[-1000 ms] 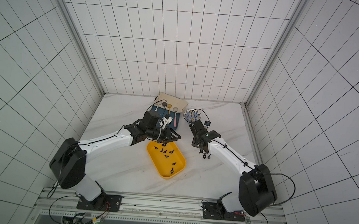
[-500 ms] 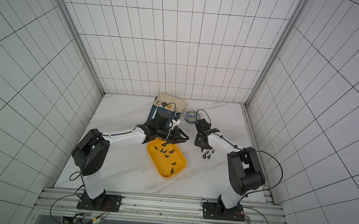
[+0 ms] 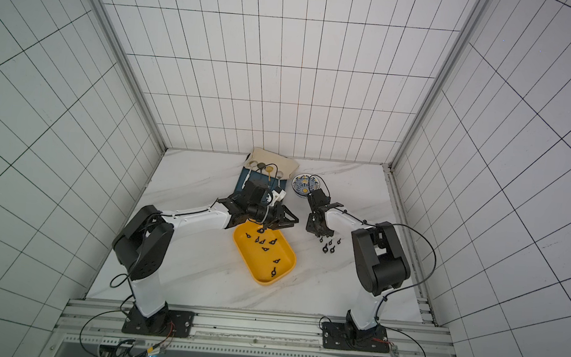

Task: Take out the wing nut from the storage box
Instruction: Place the wing nut at the center of the board, then pick up the wing nut from the storage box.

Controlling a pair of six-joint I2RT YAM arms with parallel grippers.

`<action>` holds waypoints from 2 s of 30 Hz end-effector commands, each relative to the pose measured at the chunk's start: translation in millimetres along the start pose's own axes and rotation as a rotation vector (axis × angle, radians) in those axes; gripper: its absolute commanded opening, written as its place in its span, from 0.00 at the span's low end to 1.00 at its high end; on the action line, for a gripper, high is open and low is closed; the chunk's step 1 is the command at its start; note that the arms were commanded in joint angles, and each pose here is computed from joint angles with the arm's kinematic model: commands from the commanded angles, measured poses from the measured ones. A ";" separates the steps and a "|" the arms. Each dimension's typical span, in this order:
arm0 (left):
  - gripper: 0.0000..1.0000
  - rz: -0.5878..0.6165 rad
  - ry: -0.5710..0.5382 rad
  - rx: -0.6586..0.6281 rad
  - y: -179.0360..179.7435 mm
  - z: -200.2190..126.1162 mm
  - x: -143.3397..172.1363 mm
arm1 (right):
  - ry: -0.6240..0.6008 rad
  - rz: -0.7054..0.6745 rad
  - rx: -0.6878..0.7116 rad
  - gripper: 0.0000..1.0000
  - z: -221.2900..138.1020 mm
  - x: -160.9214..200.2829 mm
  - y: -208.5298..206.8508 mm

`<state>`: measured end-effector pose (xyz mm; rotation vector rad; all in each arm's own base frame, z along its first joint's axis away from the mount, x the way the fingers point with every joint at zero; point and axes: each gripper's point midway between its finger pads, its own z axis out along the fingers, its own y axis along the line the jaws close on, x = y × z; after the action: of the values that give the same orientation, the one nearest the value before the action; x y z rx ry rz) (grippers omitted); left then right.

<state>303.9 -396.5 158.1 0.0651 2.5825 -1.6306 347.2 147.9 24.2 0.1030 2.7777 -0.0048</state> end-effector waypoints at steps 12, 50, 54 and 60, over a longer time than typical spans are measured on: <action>0.36 0.033 -0.027 0.024 -4.6 -18.5 -0.9 | -0.062 -0.008 -0.026 0.20 -27.3 -21.4 4.6; 0.38 -0.312 -0.374 -0.212 140.9 -206.6 11.6 | 0.024 -0.674 -0.370 0.31 -83.3 113.8 187.8; 0.38 -0.314 -0.365 -0.207 141.5 -205.5 14.2 | 0.050 -0.705 -0.374 0.32 -76.3 119.2 187.1; 0.38 -0.305 -0.370 -0.206 139.3 -206.9 15.9 | 0.072 -0.713 -0.354 0.33 -64.3 119.0 184.6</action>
<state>290.1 -149.7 117.1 -0.6514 2.5460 -1.2796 222.5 341.3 48.7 -0.9571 2.6708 0.3193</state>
